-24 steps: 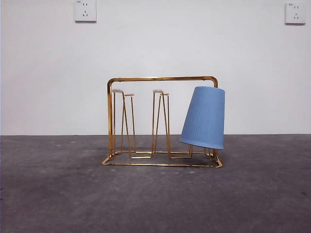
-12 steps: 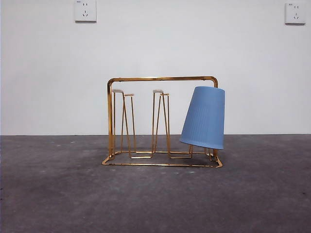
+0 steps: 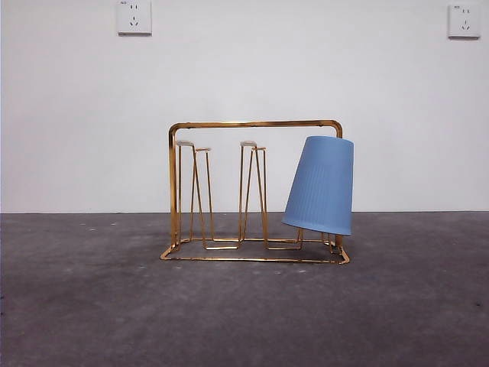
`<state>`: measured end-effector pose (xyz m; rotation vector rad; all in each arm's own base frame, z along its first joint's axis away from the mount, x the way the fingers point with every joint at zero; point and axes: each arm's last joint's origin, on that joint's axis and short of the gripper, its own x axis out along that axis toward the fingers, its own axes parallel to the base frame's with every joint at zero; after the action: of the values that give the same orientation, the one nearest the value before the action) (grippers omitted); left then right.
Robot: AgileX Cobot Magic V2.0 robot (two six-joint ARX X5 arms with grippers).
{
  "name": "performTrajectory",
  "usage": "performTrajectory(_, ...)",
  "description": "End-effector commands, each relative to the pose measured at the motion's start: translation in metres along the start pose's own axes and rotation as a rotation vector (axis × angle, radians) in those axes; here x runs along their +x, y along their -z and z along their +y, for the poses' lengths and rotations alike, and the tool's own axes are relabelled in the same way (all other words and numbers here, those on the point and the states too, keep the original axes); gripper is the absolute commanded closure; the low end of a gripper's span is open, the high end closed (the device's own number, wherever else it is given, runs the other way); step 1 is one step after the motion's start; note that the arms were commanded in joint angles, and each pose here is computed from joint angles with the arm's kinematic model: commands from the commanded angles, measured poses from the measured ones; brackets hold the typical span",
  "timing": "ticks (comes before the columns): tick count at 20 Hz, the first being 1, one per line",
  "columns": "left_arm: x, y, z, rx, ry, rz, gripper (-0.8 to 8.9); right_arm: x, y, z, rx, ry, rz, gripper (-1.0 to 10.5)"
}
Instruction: Pick up cup 1,put cup 1 in the cup rack,pick up cup 2,put cup 2 in the cup rack
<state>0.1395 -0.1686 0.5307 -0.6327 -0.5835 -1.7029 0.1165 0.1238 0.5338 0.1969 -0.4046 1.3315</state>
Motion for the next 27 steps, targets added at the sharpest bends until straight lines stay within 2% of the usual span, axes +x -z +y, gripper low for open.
performTrajectory(1, -0.004, -0.014, -0.011, 0.034, 0.019, -0.014, 8.21, -0.009, -0.007, 0.008, -0.005, -0.006, -0.009, 7.2)
performTrajectory(4, -0.012, -0.025, -0.017, 0.043, -0.041, 0.064, 8.2, -0.026, -0.011, 0.02, -0.017, 0.02, 0.063, 7.2)
performTrajectory(6, -0.023, -0.029, -0.017, 0.052, -0.163, 0.175, 8.2, -0.042, -0.01, 0.029, -0.038, 0.077, 0.147, 7.2)
performTrajectory(7, -0.031, -0.029, -0.017, 0.079, -0.262, 0.254, 8.2, -0.052, -0.01, 0.034, -0.058, 0.123, 0.192, 7.2)
performTrajectory(11, -0.07, -0.011, -0.018, 0.229, -0.829, 0.591, 8.2, -0.085, -0.009, 0.051, -0.11, 0.286, 0.329, 7.2)
performTrajectory(13, -0.082, -0.001, -0.015, 0.249, -0.971, 0.73, 8.2, -0.094, -0.009, 0.056, -0.118, 0.329, 0.361, 7.2)
performTrajectory(19, -0.097, 0.023, 0.008, 0.255, -1.12, 0.955, 8.2, -0.101, -0.006, 0.059, -0.113, 0.362, 0.411, 7.2)
performTrajectory(27, -0.109, 0.066, 0.059, 0.207, -1.181, 1.14, 8.2, -0.104, -0.001, 0.06, -0.093, 0.375, 0.468, 7.2)
